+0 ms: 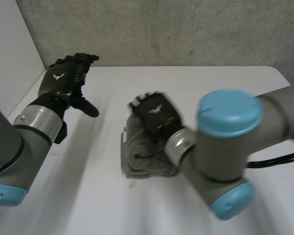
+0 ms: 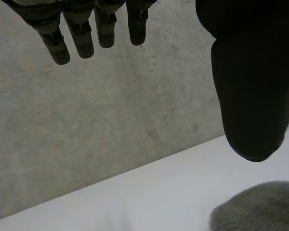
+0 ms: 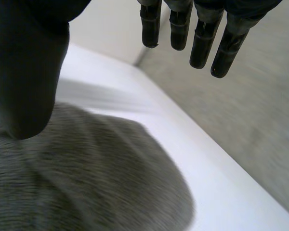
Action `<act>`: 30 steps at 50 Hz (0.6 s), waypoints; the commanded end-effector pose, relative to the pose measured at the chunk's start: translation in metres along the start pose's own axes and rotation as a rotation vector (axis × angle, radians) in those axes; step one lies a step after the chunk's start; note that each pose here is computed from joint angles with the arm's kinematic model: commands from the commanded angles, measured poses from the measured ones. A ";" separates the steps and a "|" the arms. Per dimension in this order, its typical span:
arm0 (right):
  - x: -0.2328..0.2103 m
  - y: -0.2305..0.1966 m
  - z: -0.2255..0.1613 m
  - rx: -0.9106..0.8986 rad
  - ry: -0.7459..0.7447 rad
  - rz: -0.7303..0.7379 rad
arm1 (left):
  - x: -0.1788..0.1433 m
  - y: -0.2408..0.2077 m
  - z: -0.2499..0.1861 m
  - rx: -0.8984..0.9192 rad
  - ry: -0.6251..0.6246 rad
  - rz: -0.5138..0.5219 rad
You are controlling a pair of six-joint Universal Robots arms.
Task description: Fold the towel.
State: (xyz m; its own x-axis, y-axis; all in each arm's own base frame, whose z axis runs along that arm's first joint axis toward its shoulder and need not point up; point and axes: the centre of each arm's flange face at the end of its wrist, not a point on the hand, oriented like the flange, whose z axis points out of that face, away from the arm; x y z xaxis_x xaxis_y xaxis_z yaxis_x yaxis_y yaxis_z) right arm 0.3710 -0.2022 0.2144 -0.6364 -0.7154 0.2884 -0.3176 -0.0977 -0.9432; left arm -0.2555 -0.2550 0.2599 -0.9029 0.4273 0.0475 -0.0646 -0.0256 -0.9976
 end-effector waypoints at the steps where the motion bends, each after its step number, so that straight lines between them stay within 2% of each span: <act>1: 0.061 0.017 -0.012 -0.088 0.156 0.254 | 0.039 0.020 0.009 -0.118 0.098 -0.084; 10: 0.073 0.052 -0.005 -0.216 0.179 0.316 | 0.070 0.087 0.017 -0.318 0.122 -0.080; 18: 0.061 0.082 0.014 -0.275 0.097 0.331 | 0.058 0.119 0.017 -0.389 0.008 -0.023; 24: 0.052 0.098 0.023 -0.310 0.069 0.325 | 0.052 0.131 0.005 -0.436 0.001 0.056; 30: 0.048 0.103 0.026 -0.314 0.056 0.286 | 0.051 0.138 -0.002 -0.465 0.007 0.079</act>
State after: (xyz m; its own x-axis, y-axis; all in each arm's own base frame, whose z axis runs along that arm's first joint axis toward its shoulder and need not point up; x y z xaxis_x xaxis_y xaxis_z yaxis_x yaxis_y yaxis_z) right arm 0.3240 -0.2647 0.1309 -0.7750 -0.6318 0.0123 -0.2898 0.3381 -0.8954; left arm -0.3132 -0.2407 0.1303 -0.9008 0.4341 -0.0076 0.1708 0.3382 -0.9255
